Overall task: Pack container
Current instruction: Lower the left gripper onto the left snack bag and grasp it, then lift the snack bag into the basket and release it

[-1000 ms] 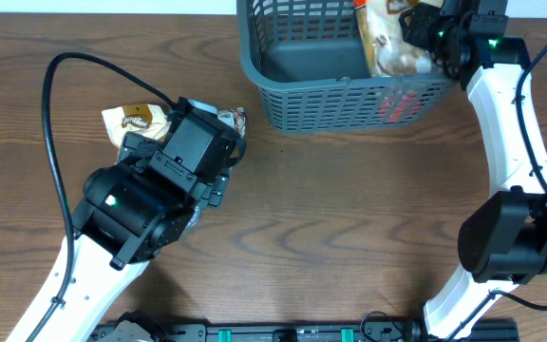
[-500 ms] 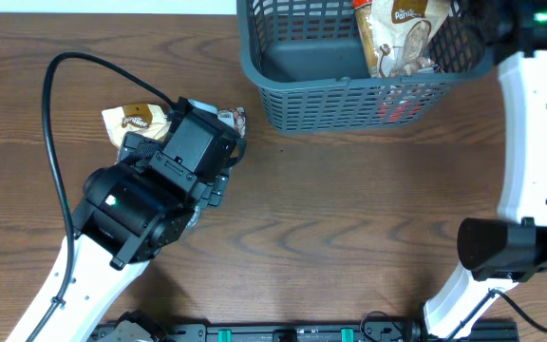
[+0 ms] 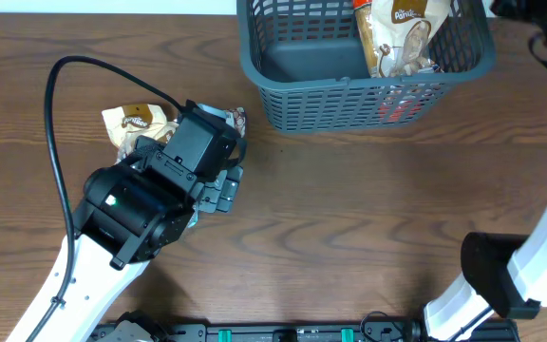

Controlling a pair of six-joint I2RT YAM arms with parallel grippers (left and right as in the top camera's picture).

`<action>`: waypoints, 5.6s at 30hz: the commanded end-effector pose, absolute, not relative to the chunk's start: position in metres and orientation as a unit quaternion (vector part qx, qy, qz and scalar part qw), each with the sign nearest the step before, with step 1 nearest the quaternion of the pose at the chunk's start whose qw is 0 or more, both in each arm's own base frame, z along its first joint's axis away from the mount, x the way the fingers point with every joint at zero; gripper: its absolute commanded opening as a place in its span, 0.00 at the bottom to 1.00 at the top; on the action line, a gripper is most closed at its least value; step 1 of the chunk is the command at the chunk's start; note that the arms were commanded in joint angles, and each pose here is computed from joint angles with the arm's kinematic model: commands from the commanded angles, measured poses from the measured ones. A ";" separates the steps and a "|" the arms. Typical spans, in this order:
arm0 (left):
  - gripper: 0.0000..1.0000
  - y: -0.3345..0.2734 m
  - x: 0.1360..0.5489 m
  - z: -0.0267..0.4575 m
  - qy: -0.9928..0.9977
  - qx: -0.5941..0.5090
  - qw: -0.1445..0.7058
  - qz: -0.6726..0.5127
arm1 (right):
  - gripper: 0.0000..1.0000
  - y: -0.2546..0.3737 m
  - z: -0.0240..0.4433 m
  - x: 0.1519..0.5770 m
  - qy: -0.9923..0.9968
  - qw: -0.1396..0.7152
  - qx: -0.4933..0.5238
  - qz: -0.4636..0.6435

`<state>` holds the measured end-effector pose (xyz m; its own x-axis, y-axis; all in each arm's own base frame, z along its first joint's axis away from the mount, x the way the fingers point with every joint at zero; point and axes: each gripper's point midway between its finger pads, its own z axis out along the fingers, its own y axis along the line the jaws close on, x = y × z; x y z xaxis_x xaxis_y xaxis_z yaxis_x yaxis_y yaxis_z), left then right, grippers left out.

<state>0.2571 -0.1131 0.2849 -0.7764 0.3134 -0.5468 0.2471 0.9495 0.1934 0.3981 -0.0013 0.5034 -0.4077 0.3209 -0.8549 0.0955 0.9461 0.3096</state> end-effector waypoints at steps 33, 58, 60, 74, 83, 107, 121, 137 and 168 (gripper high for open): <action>0.99 -0.083 0.388 0.143 0.753 -0.640 0.098 -0.118 | 0.99 -0.050 0.447 0.360 0.868 0.423 0.258 0.023; 0.99 -0.092 0.402 0.071 0.666 -0.740 0.024 -0.089 | 0.99 -0.058 0.394 0.370 0.899 0.337 0.279 -0.009; 0.99 -0.090 0.402 0.065 0.666 -0.741 0.026 -0.080 | 0.99 -0.058 0.391 0.370 0.901 0.332 0.279 -0.010; 0.95 -0.066 0.398 0.043 0.639 -0.767 -0.001 -0.051 | 0.99 -0.058 0.389 0.370 0.902 0.329 0.279 -0.010; 0.95 -0.048 0.391 0.041 0.630 -0.777 0.007 -0.025 | 0.99 -0.058 0.389 0.370 0.902 0.329 0.279 -0.010; 0.96 -0.074 0.404 0.011 0.650 -0.759 0.000 -0.035 | 0.99 -0.055 0.389 0.371 0.903 0.328 0.277 -0.003; 0.63 -0.079 0.395 -0.016 0.658 -0.752 -0.033 -0.015 | 0.99 -0.055 0.389 0.371 0.903 0.328 0.277 -0.003; 0.06 -0.098 0.406 0.016 0.807 -0.583 -0.034 -0.080 | 0.99 -0.055 0.389 0.371 0.903 0.328 0.277 -0.003; 0.06 -0.196 0.461 0.443 0.670 -0.272 0.502 -0.475 | 0.99 -0.048 0.388 0.372 0.907 0.324 0.270 0.017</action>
<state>0.4514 -0.1802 0.4474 -0.3453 -0.8416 -0.4153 0.0885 0.4113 -0.9072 0.3732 -0.0481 0.3885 -0.6439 0.4921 -0.5858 0.4762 0.8571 0.1966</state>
